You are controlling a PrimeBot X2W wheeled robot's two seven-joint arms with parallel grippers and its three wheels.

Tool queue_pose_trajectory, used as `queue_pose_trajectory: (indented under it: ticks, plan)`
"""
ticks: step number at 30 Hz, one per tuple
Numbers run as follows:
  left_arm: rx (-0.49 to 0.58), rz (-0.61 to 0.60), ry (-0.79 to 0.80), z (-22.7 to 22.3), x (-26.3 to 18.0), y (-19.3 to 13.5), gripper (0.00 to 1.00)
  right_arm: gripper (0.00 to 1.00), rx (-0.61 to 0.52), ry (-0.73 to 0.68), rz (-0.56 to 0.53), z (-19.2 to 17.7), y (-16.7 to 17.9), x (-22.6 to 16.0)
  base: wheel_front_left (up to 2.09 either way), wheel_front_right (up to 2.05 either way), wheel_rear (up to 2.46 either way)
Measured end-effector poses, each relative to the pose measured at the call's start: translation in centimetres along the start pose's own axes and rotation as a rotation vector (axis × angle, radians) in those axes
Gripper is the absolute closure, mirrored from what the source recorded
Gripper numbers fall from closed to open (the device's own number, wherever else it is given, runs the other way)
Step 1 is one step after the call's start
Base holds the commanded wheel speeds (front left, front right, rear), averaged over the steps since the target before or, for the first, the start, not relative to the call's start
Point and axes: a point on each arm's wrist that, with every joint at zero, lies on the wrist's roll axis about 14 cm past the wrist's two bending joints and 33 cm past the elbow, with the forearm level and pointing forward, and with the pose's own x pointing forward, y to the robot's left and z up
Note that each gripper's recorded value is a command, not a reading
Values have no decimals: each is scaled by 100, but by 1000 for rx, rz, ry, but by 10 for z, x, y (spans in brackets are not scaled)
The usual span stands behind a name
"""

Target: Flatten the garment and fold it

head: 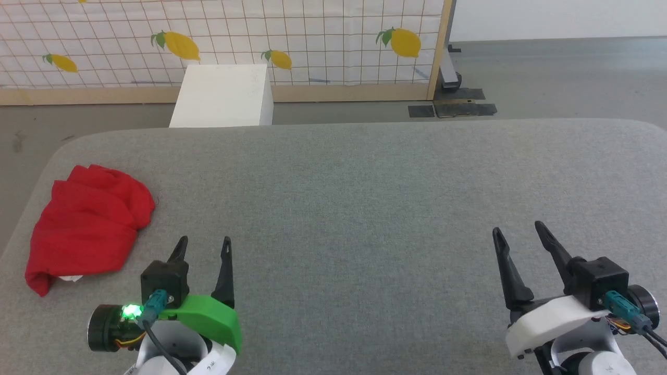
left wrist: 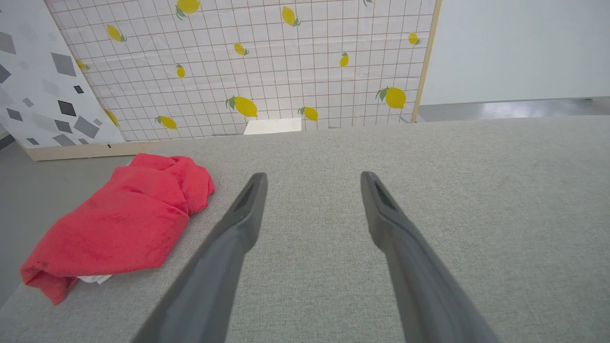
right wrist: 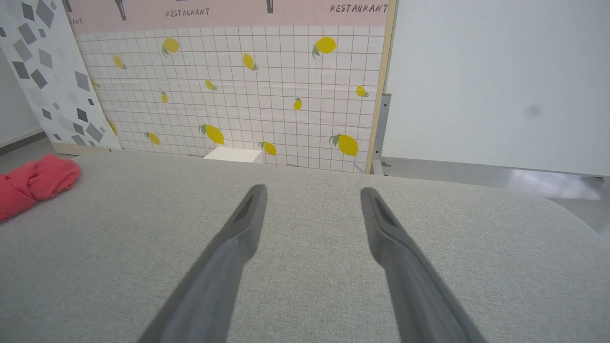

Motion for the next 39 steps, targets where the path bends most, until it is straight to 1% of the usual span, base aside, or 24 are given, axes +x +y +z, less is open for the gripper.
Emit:
queue_pose_trajectory:
  ticks: [9,22,28,39]
  plan:
    - [2,-7,-9,3,0,-1,0,0,5,-4,5,1,2,0,0,0,0]
    - [5,-41,41,-7,-3,-7,0,0,12,0,-11,0,-4,-1,0,0,0]
    - [6,-50,43,-7,-3,-9,0,0,30,0,-13,0,-4,-1,0,0,0]
    - [-1,-60,46,-9,-3,-11,0,0,30,3,-2,-1,-1,1,0,0,0]
